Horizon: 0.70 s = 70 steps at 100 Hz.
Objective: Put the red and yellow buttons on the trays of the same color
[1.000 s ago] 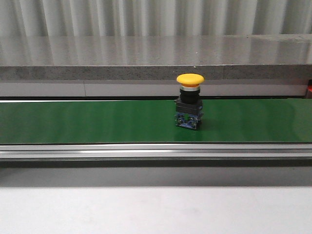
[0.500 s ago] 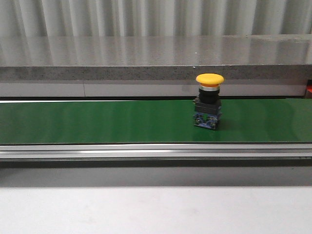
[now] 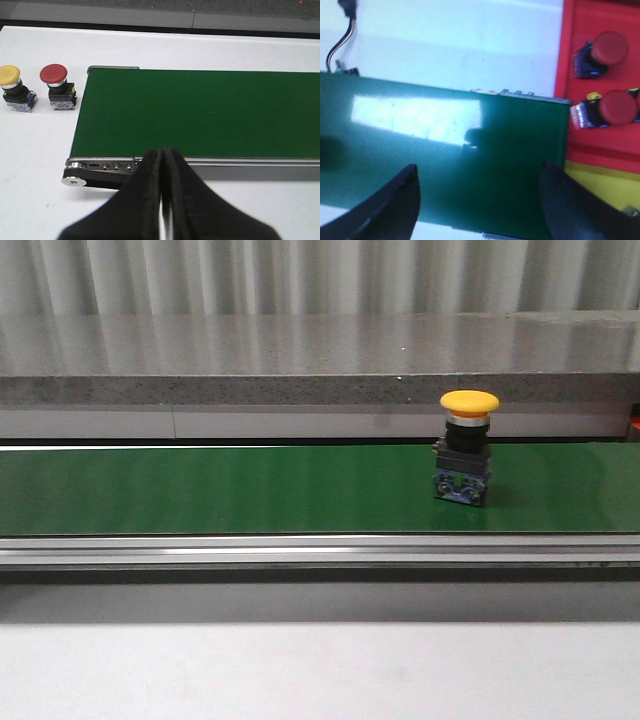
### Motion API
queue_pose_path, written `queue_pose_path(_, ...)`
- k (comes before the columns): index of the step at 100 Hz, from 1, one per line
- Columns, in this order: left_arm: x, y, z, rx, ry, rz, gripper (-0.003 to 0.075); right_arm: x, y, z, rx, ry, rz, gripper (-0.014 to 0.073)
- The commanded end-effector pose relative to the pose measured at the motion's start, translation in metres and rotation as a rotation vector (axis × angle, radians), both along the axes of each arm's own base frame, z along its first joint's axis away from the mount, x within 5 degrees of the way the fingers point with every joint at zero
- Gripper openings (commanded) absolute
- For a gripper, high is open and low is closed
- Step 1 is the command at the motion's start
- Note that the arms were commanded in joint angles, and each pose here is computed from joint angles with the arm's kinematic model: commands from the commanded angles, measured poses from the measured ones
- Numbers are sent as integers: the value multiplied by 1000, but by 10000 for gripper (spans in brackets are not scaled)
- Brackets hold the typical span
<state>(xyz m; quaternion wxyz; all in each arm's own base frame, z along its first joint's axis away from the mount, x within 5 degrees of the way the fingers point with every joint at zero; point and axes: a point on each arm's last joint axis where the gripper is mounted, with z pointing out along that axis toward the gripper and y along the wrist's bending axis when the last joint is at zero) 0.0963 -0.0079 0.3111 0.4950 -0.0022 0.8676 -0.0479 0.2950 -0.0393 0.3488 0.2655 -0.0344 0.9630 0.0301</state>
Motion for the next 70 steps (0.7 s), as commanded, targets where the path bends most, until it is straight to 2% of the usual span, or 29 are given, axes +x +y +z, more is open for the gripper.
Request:
queue_pose_path(1, 3, -1, 14, -19, -91, -3, -20, -9, 15, 12, -14, -35, 84, 510)
queue_pose_path(14, 3, -1, 14, -19, -91, -3, -20, -14, 39, -1, -16, 53, 210, 510)
queue_pose_path(28, 3, -1, 14, -19, -91, -3, -20, -14, 61, -14, -25, 62, 298, 510)
queue_pose_path(70, 3, -1, 14, -19, -91, -3, -20, 6, 106, -42, -22, 63, 433, 510)
